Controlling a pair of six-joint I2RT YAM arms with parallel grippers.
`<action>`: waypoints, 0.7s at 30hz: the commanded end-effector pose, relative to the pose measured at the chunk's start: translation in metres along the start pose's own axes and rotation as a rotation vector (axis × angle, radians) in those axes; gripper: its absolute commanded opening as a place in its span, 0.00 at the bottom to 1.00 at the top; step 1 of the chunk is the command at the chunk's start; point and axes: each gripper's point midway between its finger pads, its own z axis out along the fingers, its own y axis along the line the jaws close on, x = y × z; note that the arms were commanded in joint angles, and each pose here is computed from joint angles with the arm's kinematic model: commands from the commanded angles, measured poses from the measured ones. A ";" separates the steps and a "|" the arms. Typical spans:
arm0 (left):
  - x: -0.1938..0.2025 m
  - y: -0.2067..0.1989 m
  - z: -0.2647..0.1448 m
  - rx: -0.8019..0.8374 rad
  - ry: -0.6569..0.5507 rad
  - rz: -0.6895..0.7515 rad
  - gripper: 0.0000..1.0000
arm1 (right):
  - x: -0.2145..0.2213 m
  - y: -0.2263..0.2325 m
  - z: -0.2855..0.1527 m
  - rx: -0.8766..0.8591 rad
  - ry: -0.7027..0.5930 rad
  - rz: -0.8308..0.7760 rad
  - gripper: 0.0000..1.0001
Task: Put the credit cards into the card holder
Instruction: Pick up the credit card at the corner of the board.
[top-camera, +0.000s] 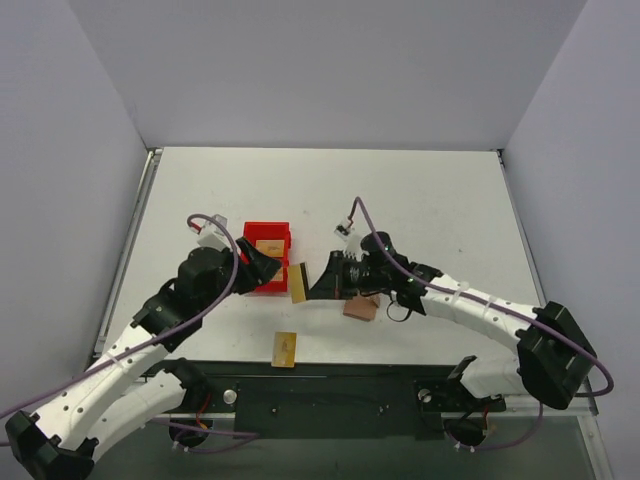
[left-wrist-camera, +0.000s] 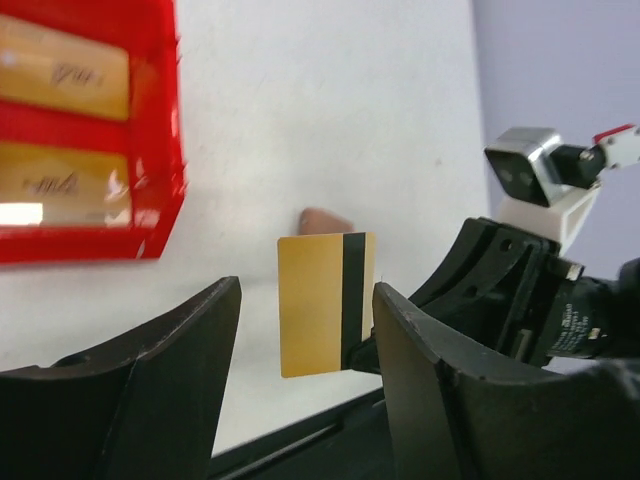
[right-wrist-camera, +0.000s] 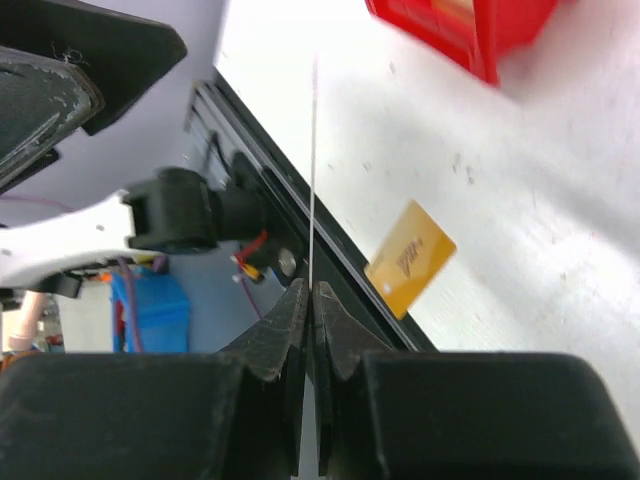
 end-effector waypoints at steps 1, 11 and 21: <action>-0.060 -0.073 -0.006 0.292 -0.104 0.004 0.66 | -0.045 0.043 -0.030 -0.175 -0.070 -0.042 0.00; -0.086 -0.129 -0.004 0.613 -0.069 0.020 0.67 | -0.114 0.086 -0.076 -0.463 -0.204 -0.015 0.00; -0.075 -0.123 -0.006 0.626 -0.049 0.046 0.67 | -0.120 0.111 -0.083 -0.618 -0.201 0.001 0.00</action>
